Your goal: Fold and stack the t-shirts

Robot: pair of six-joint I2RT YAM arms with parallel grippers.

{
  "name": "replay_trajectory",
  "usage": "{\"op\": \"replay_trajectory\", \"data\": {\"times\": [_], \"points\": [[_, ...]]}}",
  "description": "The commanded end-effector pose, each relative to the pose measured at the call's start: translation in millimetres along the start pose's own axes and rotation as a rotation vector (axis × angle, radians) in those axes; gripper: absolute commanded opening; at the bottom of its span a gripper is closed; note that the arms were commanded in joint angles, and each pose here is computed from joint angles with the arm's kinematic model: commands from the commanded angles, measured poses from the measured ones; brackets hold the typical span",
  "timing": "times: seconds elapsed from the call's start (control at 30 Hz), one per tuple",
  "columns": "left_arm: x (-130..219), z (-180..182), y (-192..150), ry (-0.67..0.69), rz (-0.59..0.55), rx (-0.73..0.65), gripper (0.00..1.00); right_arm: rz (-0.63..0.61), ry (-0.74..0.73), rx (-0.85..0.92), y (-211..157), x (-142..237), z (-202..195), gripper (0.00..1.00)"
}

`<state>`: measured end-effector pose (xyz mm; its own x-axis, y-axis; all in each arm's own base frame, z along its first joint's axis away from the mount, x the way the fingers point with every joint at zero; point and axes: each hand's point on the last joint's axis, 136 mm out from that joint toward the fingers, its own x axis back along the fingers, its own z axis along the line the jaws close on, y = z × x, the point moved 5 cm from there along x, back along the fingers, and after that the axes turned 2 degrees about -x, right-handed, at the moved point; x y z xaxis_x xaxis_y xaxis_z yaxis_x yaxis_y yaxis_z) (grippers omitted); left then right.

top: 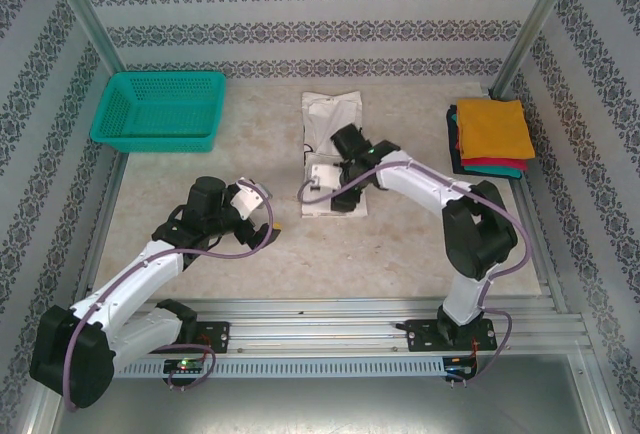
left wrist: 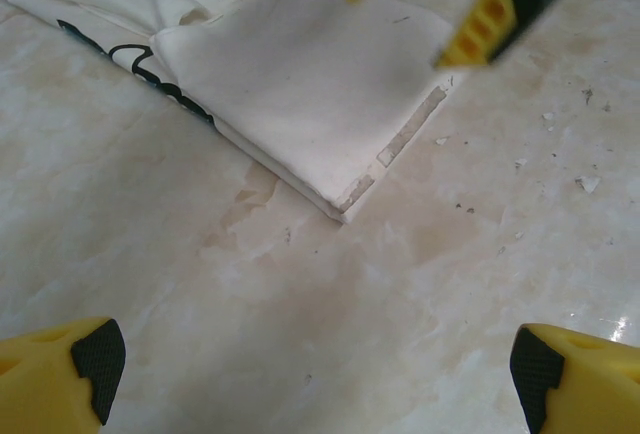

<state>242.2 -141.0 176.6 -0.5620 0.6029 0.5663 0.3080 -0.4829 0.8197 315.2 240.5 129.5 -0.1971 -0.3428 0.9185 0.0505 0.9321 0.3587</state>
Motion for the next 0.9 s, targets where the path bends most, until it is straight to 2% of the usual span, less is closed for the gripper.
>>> {"op": "replay_trajectory", "data": {"times": [0.0,0.47,0.53,0.6,0.73,0.8,0.87], "points": [[2,0,6,-0.009,-0.050,-0.005,1.00,0.005,0.072,-0.009,-1,-18,25,0.59],[5,-1,5,0.001,-0.059,0.000,1.00,0.096,0.064,-0.007,-14,-60,13,0.43],[6,-1,5,0.004,-0.060,-0.003,1.00,0.110,0.055,-0.008,-16,-65,11,0.38],[6,0,5,0.007,-0.061,-0.005,1.00,0.139,0.028,-0.001,-19,-70,10,0.22],[8,0,6,0.014,-0.063,-0.002,1.00,0.140,0.002,0.007,-25,-70,19,0.06],[8,0,5,0.022,-0.068,0.002,1.00,0.130,0.006,0.004,-26,-64,27,0.00],[7,1,5,0.026,-0.068,0.010,1.00,0.114,0.007,0.000,-24,-56,34,0.00]]}}
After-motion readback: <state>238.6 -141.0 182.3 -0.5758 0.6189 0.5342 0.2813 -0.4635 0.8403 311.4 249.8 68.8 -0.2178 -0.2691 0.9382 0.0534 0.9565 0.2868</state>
